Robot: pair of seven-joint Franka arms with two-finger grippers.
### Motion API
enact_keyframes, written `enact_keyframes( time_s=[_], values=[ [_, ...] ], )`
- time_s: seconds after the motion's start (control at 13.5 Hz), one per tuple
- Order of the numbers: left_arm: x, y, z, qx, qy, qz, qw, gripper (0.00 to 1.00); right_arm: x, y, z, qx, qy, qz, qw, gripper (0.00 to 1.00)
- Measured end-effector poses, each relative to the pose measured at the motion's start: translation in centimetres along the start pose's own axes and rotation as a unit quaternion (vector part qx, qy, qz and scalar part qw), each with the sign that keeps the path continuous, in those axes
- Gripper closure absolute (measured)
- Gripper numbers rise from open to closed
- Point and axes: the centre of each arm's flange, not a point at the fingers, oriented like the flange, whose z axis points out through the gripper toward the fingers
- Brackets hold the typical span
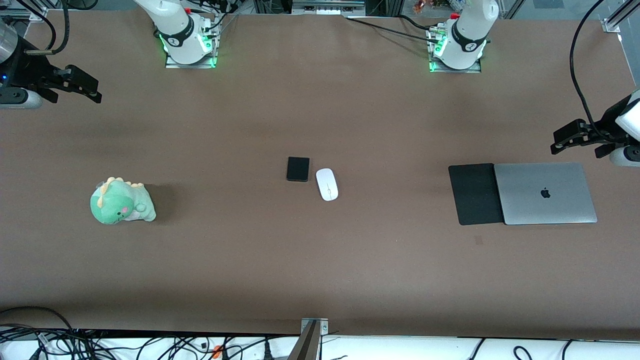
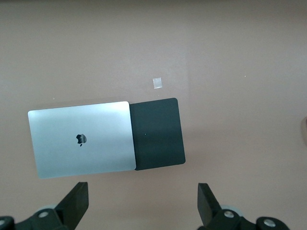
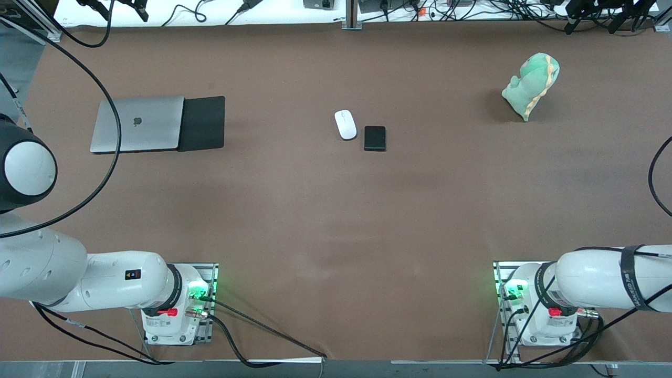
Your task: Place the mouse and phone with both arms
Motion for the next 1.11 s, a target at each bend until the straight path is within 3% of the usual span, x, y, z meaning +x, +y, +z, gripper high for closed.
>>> enact_keyframes(
  time_s=[1.11],
  values=[
    [0.07,-0.03,0.16,0.0,-0.001,0.0,1.0,0.0,-0.48,0.01,-0.17,-0.001,-0.014,0.0,1.0,0.0]
  ],
)
